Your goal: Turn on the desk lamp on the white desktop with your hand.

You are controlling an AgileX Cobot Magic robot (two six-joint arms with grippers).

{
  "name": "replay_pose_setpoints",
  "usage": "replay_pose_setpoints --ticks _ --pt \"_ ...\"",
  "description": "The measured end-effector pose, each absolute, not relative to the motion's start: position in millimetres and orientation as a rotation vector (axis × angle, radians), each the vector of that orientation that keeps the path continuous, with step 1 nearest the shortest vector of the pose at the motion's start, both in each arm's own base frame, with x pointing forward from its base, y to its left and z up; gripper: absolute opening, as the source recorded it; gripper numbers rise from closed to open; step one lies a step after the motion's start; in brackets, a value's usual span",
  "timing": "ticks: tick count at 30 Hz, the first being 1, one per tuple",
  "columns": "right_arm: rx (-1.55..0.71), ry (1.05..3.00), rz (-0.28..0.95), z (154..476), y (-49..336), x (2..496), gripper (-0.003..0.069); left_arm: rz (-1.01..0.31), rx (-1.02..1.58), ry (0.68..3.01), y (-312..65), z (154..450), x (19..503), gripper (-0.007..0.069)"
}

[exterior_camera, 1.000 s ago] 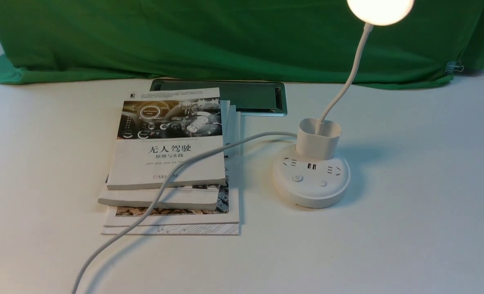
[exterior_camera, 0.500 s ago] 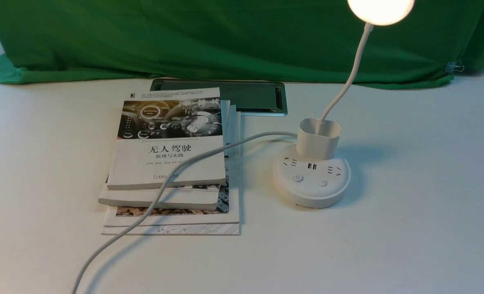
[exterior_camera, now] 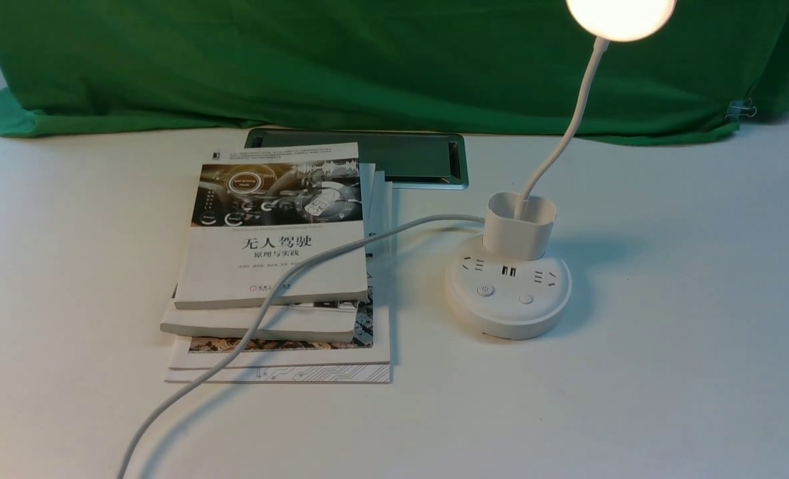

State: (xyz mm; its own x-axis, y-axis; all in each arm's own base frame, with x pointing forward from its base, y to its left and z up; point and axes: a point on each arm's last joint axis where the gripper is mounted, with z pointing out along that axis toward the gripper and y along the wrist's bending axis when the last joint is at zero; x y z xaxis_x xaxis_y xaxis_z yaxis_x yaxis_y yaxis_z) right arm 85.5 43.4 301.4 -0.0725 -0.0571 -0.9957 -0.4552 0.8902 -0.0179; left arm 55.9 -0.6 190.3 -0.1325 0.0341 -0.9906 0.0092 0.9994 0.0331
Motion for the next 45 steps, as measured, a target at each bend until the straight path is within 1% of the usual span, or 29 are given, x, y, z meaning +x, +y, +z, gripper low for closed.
replay_pose_setpoints --ticks 6,9,10,14,15,16,17,18,20,25,26,32,35,39,45 --pt "-0.402 1.611 0.343 299 43 85 0.0132 0.021 0.033 1.704 -1 190 56 0.0021" --pt "-0.401 1.542 0.301 291 39 82 0.0137 0.021 0.033 1.704 -1 190 56 0.0021" --pt "-0.386 1.483 0.258 285 35 80 0.0138 0.021 0.033 1.704 -1 190 56 0.0021" --pt "-0.309 1.381 0.189 268 25 74 0.0139 0.021 0.033 1.704 -1 190 56 0.0021" --pt "-0.287 1.368 0.166 261 23 72 0.0136 0.021 0.033 1.704 -1 190 56 0.0021" --pt "-0.260 1.370 0.140 250 19 70 0.0116 0.021 0.033 1.704 -1 190 56 0.0021" --pt "-0.256 1.370 0.135 249 19 70 0.0111 0.021 0.033 1.704 -1 190 56 0.0021" --pt "-0.218 1.383 0.111 238 15 69 0.0066 0.021 0.033 1.704 -1 190 56 0.0021" --pt "-0.155 1.407 0.102 226 11 67 0.0036 0.021 0.033 1.704 -1 190 56 0.0021" --pt "-0.026 1.470 0.081 216 5 64 0.0030 0.021 0.033 1.704 -1 190 56 0.0021" --pt "-0.005 1.498 0.059 212 3 63 0.0030 0.021 0.033 1.704 -1 190 56 0.0021" --pt "-0.010 1.528 -0.001 207 0 58 0.0030 0.021 0.033 1.704 -1 190 56 0.0021" --pt "0.000 1.571 0.000 203 0 57 0.0030 0.021 0.032 1.703 -1 190 56 0.0021" --pt "0.005 1.692 -0.019 192 -2 57 0.0030 0.021 0.033 1.704 -1 190 56 0.0021" --pt "0.005 1.713 -0.023 190 -2 56 0.0032 0.021 0.033 1.704 -1 190 56 0.0021"
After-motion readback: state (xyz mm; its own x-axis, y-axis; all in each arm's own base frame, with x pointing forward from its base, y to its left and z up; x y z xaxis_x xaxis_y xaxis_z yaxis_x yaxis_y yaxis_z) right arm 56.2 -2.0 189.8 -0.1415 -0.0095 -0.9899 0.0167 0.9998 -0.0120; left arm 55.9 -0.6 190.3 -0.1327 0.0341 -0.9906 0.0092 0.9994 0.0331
